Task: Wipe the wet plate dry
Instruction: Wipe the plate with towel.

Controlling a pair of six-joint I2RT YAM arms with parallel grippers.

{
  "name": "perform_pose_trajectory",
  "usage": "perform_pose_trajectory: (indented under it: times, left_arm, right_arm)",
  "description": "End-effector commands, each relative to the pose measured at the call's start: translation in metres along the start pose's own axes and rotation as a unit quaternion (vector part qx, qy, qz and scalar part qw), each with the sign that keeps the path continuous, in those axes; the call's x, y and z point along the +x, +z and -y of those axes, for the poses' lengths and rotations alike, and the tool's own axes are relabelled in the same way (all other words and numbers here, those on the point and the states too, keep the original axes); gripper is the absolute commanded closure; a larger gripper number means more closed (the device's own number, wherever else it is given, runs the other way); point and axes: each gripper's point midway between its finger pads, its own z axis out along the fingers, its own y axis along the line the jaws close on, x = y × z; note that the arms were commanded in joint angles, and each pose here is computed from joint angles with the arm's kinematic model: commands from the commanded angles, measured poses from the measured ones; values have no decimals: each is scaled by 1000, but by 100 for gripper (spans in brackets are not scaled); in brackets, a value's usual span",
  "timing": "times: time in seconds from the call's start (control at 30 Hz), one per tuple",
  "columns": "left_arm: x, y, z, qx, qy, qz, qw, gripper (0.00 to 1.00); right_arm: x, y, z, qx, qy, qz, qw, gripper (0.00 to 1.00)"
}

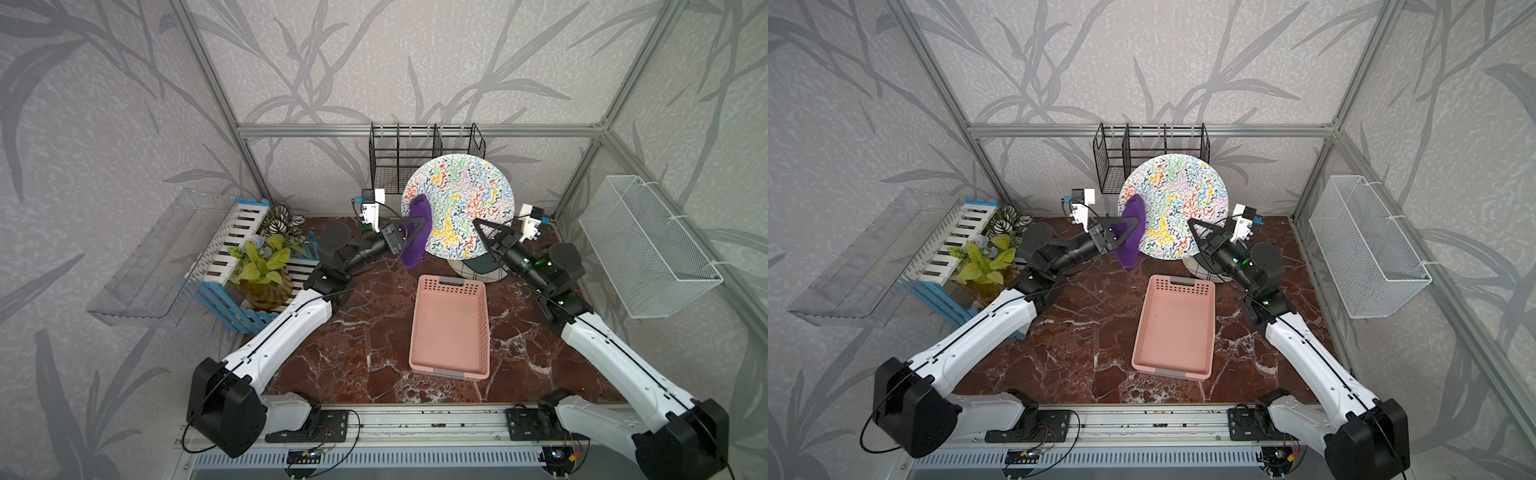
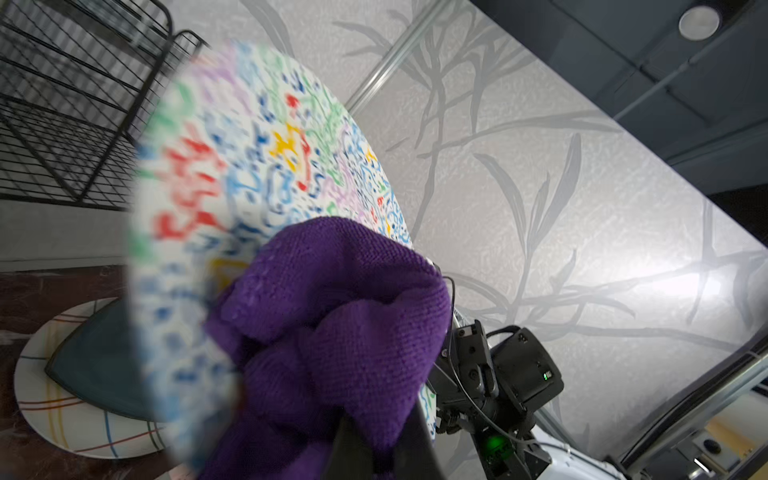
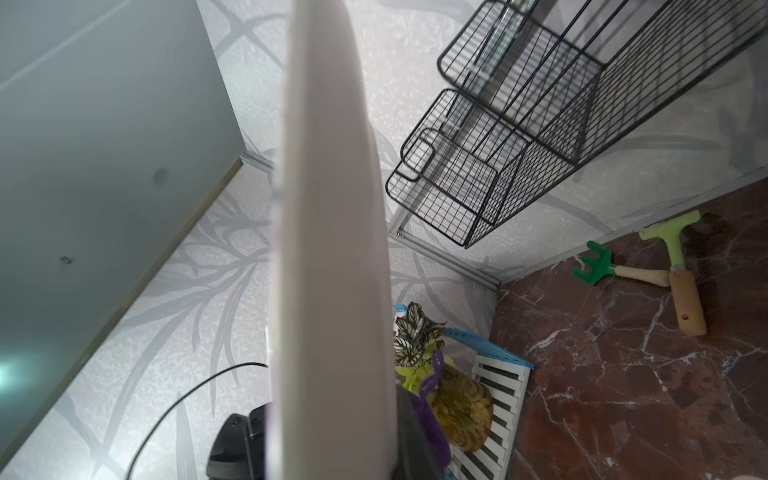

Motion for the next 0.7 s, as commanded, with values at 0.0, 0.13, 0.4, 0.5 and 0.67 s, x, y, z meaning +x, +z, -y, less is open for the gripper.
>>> perform_pose_trajectory:
  times: [0.0, 0.13, 0.4, 0.5, 0.67]
  left_arm:
    - [-32, -19, 12, 53, -70, 51, 995, 100]
    - [-46, -18, 28, 124, -133, 68, 981, 100]
    - [-73, -26, 85, 300, -229, 78, 923, 100]
    - [-76, -26, 98, 322, -242, 81, 912, 100]
    - [-58, -17, 120, 360, -275, 62, 889, 100]
  right_arm:
    - [-32, -36, -102, -184, -6, 55, 981, 100]
    - [-26, -41, -135, -265, -8, 28, 964, 100]
    - [21, -9, -112, -225, -3, -50, 973, 100]
    - [49, 4, -102, -229, 17, -81, 970, 100]
    - [63, 27, -101, -246, 34, -88, 965, 100]
